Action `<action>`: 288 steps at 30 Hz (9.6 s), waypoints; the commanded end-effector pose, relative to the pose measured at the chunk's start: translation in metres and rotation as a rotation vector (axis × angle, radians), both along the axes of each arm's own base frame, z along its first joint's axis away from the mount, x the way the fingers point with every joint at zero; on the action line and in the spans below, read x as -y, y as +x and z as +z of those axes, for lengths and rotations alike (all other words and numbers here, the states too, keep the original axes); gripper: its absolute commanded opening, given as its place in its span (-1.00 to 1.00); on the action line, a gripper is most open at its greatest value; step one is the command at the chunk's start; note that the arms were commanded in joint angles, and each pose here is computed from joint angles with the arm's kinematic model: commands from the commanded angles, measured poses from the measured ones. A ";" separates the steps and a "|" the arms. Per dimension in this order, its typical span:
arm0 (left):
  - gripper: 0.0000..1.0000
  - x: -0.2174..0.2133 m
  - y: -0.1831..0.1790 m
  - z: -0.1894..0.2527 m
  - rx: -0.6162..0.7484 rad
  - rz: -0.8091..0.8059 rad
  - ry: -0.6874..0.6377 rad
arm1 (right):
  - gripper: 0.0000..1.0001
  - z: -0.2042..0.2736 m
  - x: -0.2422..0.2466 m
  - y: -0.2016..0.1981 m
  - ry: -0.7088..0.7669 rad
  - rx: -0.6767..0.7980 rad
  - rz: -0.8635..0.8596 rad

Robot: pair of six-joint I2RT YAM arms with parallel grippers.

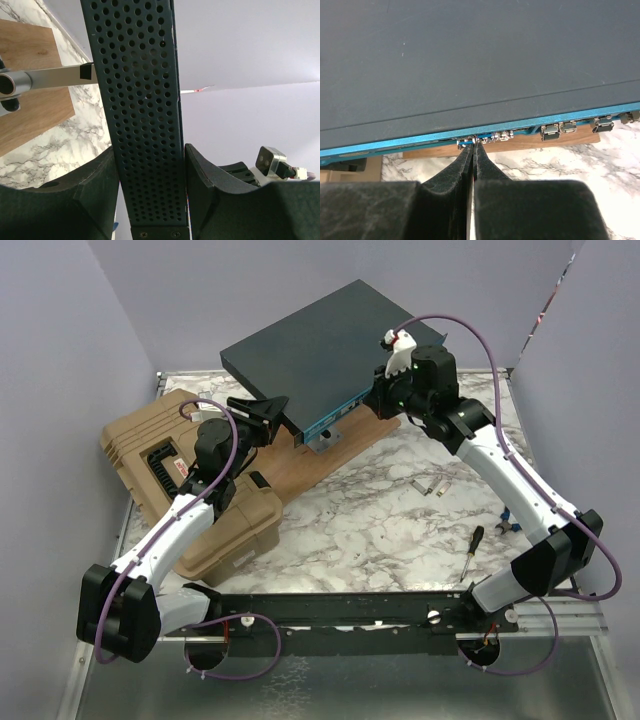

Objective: Insert the plug into the switch port
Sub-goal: Insert the plug into the switch port, then pick up the plug from the center of the board, then insert the plug into the switch port.

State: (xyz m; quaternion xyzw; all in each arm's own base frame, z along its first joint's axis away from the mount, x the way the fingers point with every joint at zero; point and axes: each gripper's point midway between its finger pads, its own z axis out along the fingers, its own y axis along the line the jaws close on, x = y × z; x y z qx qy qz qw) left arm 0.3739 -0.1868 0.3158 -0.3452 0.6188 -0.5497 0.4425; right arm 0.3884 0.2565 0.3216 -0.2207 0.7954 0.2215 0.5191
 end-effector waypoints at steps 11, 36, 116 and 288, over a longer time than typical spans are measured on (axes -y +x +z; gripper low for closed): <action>-1.00 0.016 -0.010 -0.014 -0.026 -0.066 0.048 | -0.92 0.031 -0.044 0.016 0.389 0.074 0.007; 0.27 0.004 -0.009 -0.015 -0.024 -0.003 0.046 | 0.13 -0.021 0.072 -0.020 0.073 0.065 -0.379; 0.98 -0.072 -0.067 0.012 0.324 0.175 0.817 | -0.25 -0.304 0.163 -0.073 -0.212 -0.720 -0.628; 0.98 -0.063 -0.055 0.030 0.300 0.168 0.810 | -0.99 -0.013 0.050 -0.011 -0.164 0.047 -0.015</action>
